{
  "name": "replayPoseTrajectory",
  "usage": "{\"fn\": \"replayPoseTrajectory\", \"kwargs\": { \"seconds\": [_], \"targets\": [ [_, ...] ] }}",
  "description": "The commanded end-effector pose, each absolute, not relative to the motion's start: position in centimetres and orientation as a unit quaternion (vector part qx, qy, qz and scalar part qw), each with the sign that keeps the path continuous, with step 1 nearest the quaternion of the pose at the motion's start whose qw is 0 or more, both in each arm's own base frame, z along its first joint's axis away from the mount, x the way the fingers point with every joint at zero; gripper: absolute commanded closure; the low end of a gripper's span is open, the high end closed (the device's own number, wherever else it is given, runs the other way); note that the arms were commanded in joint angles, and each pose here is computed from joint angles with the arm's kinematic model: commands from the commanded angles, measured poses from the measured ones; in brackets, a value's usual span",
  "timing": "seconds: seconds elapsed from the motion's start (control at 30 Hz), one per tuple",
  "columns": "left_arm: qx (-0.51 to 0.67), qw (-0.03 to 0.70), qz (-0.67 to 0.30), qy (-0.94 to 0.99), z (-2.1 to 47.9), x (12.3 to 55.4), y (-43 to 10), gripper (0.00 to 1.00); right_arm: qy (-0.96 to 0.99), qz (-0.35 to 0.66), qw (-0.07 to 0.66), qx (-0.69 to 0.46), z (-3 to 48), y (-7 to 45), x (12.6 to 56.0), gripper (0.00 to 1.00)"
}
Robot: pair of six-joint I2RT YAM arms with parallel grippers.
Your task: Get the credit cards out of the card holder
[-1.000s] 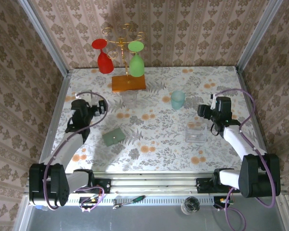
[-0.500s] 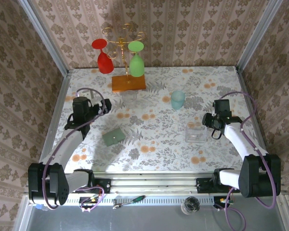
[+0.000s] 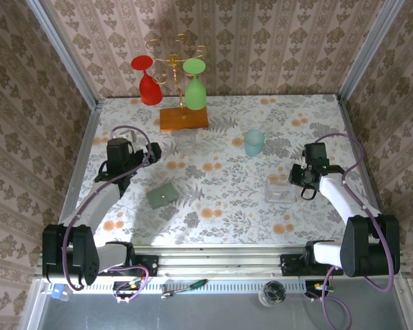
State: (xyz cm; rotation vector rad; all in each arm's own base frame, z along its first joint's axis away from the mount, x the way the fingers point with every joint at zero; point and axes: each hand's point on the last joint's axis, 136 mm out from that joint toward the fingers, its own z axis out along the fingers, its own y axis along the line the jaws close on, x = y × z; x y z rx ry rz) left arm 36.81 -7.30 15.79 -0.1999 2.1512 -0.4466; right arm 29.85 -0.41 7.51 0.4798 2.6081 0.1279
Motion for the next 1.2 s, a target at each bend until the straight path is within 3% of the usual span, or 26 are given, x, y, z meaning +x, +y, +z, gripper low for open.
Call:
{"fn": "replayPoseTrajectory", "kwargs": {
  "seconds": [0.0,0.4,0.7,1.17],
  "targets": [
    [-0.085,0.453,-0.194,0.866,16.1,37.1,-7.7,0.0,0.959,0.058,0.216,0.177,7.2,0.2,29.3,0.76],
    [-0.084,0.453,-0.195,0.866,16.2,37.1,-7.8,0.0,0.96,0.074,0.198,0.181,6.9,0.9,28.7,0.84],
    [-0.083,0.451,-0.196,0.867,16.1,37.4,-7.9,0.0,0.963,0.076,0.175,0.191,6.4,1.0,27.1,0.82],
    [-0.082,0.447,-0.2,0.868,15.8,37.4,-8.0,0.0,0.962,0.077,0.188,0.184,7.1,1.5,27.6,0.92]
  ]
}}
